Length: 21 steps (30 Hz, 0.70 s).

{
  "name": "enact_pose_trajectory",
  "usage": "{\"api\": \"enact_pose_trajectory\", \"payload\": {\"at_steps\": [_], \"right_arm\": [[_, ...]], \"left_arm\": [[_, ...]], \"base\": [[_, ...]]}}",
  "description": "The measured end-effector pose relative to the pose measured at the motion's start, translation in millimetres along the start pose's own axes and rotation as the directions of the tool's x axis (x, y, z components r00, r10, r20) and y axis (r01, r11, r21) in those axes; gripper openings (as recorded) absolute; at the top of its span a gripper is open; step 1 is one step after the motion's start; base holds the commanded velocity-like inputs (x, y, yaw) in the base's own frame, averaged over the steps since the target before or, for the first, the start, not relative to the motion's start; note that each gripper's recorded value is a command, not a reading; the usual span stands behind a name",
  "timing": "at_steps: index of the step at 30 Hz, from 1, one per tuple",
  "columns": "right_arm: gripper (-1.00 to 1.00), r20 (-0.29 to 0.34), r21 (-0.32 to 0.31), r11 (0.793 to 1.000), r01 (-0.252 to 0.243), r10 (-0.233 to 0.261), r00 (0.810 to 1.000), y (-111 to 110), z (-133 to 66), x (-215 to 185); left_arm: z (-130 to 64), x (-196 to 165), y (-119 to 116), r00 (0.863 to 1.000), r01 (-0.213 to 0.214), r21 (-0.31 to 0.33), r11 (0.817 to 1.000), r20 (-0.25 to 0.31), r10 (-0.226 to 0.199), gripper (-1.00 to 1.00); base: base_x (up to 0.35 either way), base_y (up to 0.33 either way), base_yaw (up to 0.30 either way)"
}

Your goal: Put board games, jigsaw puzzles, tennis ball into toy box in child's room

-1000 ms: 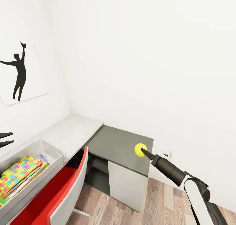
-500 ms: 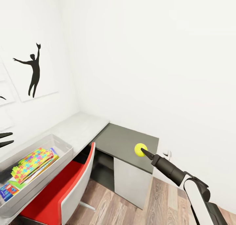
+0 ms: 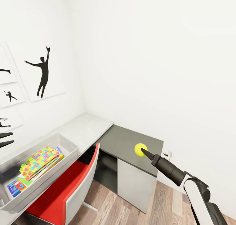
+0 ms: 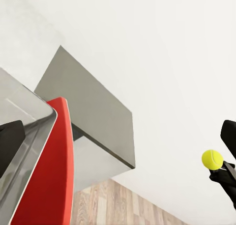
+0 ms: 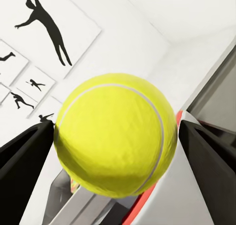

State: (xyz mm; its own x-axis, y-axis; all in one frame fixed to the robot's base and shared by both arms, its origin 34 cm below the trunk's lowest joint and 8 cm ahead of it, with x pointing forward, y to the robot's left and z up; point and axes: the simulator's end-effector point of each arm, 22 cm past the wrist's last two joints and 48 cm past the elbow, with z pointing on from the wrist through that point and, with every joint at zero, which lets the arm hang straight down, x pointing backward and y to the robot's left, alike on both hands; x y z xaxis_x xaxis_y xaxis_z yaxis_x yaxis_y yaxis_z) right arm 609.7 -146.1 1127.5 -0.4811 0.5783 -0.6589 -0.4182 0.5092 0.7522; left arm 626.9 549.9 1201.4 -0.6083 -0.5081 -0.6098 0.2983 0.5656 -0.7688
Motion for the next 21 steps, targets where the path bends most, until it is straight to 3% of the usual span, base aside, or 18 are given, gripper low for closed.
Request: {"api": "enact_pose_trajectory", "payload": {"at_steps": [6,17,21], "right_arm": [[-1.0,0.005,-0.006,1.0,0.007,-0.007,1.0,4.5,-0.9,-2.8],[-1.0,0.01,-0.01,1.0,0.013,-0.013,1.0,8.3,-1.8,-5.3],[-1.0,0.011,-0.011,1.0,0.014,-0.013,1.0,8.7,-2.0,-5.5]], "left_arm": [[-2.5,-1.7,-4.1,1.0,-0.005,0.005,1.0,0.006,0.005,1.0],[-4.3,-2.9,-8.1,1.0,-0.013,0.01,1.0,0.01,0.013,1.0],[-4.4,-2.9,-8.2,1.0,-0.012,0.01,1.0,0.011,0.012,1.0]], "base": [[0.0,-0.007,0.068],[0.0,-0.101,0.242],[0.0,-0.012,0.111]]}}
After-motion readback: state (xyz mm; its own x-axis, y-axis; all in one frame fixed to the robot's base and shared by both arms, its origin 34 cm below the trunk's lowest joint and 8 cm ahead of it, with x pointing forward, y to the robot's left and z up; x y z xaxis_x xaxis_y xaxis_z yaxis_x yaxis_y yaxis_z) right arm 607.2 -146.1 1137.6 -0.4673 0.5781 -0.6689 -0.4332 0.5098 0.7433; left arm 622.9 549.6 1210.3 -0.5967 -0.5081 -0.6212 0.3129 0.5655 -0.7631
